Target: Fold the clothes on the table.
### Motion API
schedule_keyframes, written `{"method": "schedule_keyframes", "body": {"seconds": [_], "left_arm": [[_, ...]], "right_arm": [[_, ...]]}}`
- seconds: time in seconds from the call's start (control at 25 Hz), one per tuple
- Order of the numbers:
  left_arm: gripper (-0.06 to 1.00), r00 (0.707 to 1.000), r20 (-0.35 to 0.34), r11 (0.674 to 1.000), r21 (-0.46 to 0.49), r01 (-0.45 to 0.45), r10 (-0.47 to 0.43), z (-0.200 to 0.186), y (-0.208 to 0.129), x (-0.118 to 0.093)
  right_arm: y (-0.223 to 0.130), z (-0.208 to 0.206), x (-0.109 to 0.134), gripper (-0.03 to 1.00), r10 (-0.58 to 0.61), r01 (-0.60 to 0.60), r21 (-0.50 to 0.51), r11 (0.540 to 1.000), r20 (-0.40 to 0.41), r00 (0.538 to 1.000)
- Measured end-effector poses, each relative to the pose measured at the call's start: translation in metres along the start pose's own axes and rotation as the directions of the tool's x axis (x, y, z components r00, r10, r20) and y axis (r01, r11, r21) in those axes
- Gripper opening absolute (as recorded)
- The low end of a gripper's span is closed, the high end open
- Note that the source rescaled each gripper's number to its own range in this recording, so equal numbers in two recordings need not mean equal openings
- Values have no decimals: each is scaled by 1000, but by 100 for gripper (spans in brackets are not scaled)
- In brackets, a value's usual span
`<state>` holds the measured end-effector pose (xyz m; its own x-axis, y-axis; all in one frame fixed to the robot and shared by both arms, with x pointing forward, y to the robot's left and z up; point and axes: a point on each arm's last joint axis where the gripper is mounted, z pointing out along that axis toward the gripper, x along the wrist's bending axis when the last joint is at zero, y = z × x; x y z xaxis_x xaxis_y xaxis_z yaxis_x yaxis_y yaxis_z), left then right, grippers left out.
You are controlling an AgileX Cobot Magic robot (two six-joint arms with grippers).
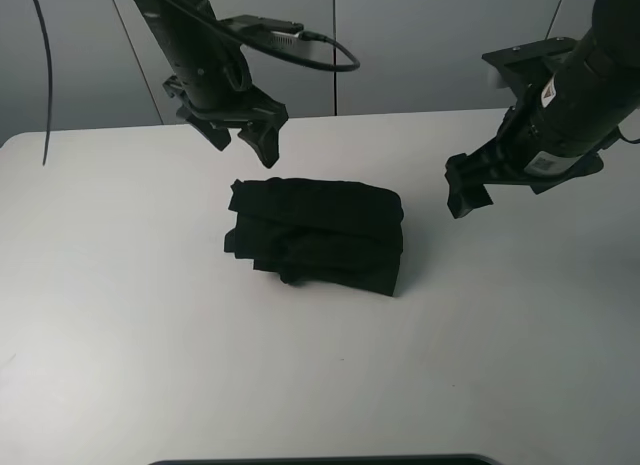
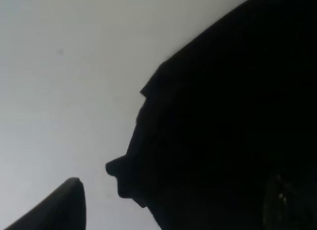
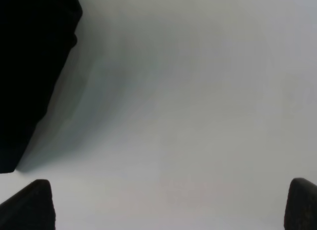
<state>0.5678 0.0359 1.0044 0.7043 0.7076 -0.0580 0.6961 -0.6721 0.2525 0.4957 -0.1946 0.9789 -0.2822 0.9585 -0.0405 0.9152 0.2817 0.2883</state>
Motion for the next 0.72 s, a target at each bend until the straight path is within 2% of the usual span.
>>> {"method": "schedule_keyframes", "body": {"seconds": [0.12,0.24,0.48,0.72], "left_arm": [[96,993,24,993,30,-114,114,-2,-3,-8],[96,985,46,983,69,-168,166,6,-5,-13],[96,980,82,966,171,-193,181,54,-8,-20],[96,985,93,953,255,-163,144,99,-14,-19]], "right_arm": [[1,0,0,100,-2,2,-6,1000,-1,1000],[1,0,0,100,-6,6,-6,1000,-5,1000],[0,0,1,100,0,0,-5,1000,-16,1000],[0,0,2,100,3,-3,-3,1000,-18,1000]]}}
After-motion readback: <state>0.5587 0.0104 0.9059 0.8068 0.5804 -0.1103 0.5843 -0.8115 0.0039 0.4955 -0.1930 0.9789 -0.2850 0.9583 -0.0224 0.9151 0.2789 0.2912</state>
